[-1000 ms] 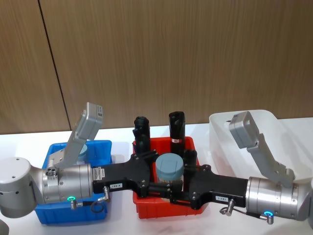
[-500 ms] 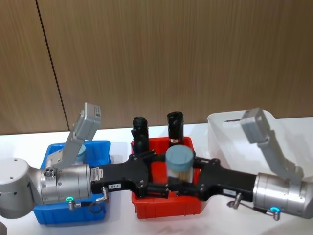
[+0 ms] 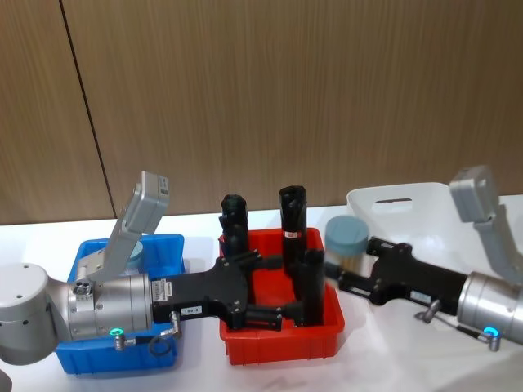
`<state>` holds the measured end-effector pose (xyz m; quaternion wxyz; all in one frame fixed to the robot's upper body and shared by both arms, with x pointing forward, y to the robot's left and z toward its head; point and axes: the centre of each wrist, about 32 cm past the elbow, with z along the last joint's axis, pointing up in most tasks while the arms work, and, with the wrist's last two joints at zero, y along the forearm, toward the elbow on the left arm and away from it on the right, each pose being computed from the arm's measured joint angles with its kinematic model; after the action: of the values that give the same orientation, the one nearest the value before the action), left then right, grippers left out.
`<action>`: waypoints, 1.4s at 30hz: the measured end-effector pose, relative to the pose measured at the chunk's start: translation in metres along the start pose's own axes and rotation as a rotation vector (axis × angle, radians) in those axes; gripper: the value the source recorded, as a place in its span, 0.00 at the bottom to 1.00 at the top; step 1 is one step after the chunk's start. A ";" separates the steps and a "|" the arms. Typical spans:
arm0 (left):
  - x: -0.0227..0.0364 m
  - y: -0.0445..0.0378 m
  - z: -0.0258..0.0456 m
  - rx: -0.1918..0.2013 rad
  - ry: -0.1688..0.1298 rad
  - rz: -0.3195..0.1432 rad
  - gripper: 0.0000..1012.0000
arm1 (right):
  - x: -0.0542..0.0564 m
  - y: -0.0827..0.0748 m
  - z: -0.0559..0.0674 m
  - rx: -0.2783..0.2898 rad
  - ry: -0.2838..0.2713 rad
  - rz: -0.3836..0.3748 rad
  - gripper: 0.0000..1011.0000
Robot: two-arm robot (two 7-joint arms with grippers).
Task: Pick the cotton swabs from the blue box and place them into the white box.
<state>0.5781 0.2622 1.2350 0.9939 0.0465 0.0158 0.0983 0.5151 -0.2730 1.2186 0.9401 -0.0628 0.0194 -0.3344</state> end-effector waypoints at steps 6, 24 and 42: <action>0.0000 0.0000 0.0000 0.000 0.000 0.000 0.99 | 0.012 -0.007 0.000 0.007 -0.012 -0.074 0.63; 0.0000 0.0000 0.0000 0.000 0.000 0.000 0.99 | 0.046 -0.002 -0.006 -0.063 -0.036 -0.269 0.63; 0.0000 0.0000 0.0000 0.000 0.000 0.000 0.99 | 0.075 0.009 -0.027 -0.149 0.032 -0.392 0.63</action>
<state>0.5781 0.2622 1.2350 0.9939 0.0465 0.0158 0.0983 0.5767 -0.3165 1.1910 0.8494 -0.1294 0.0462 -0.5096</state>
